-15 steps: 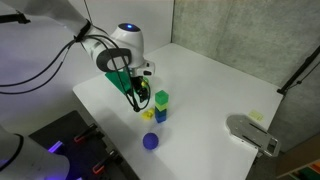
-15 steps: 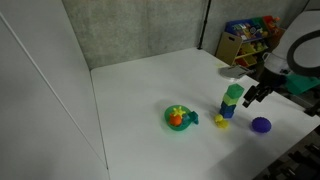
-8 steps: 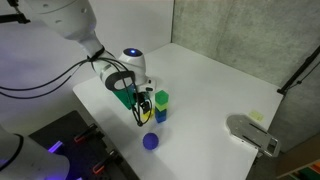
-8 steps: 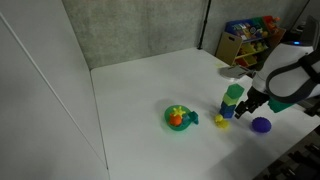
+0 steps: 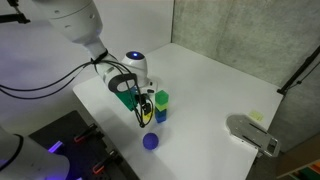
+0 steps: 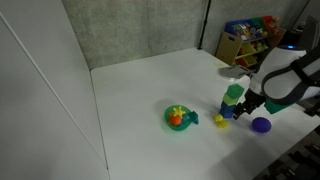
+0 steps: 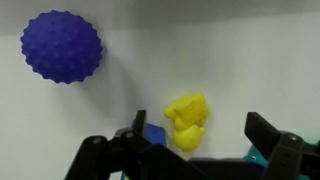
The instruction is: Put the yellow toy in the green bowl
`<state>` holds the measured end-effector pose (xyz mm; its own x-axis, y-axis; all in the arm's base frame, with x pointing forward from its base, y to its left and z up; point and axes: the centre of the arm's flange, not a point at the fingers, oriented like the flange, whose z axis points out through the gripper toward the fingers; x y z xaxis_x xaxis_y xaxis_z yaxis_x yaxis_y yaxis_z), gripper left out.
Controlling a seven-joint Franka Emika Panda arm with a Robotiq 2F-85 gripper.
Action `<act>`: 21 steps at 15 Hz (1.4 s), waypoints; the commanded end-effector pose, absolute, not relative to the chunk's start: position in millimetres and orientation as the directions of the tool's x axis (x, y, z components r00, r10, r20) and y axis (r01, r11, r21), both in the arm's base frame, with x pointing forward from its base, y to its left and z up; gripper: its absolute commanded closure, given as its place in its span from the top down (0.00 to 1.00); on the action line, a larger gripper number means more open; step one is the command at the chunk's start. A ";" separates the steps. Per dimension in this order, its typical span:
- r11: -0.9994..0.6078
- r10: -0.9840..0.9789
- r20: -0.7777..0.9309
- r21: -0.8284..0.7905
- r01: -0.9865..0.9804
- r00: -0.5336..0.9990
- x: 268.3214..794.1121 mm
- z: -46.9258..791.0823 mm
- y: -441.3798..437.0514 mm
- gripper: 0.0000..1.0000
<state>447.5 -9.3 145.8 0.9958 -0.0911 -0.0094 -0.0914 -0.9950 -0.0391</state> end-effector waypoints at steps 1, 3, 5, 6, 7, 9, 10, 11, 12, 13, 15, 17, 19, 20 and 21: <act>-0.996 -0.086 0.016 -0.041 -0.086 0.996 455.7 124.9 -12.1 1.00; -0.996 -0.082 0.032 -0.034 -0.081 0.996 459.8 112.7 -11.2 1.00; -0.997 -0.070 0.053 -0.026 -0.069 0.996 463.8 99.8 -9.2 1.00; -0.998 -0.062 0.057 -0.025 -0.061 0.996 466.0 92.9 -7.8 1.00; -0.998 -0.052 0.066 -0.022 -0.051 0.996 467.8 86.8 -6.6 1.00; -0.999 -0.040 0.087 -0.018 -0.038 0.995 471.4 75.1 -4.5 1.00; -0.999 -0.039 0.095 -0.021 -0.037 0.995 473.4 69.6 -3.4 1.00; -0.999 -0.042 0.102 -0.027 -0.040 0.994 474.6 63.7 -2.1 1.00; -0.999 -0.041 0.110 -0.025 -0.038 0.993 475.7 58.6 -0.9 1.00; -0.999 -0.042 0.117 -0.029 -0.038 0.992 476.4 53.2 0.8 1.00; -0.998 -0.046 0.136 -0.041 -0.040 0.990 477.8 43.1 5.0 1.00; -0.999 -0.040 0.148 -0.034 -0.036 0.988 478.7 33.4 8.7 1.00; -0.999 -0.039 0.178 -0.027 -0.034 0.983 480.7 31.0 8.8 1.00; -0.999 -0.037 0.186 -0.024 -0.033 0.982 480.6 29.6 8.3 1.00; -0.999 -0.034 0.193 -0.019 -0.031 0.981 480.5 28.4 7.8 0.81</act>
<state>476.9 8.4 44.1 0.9833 -0.0286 0.1800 -0.0248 -0.9994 -0.0233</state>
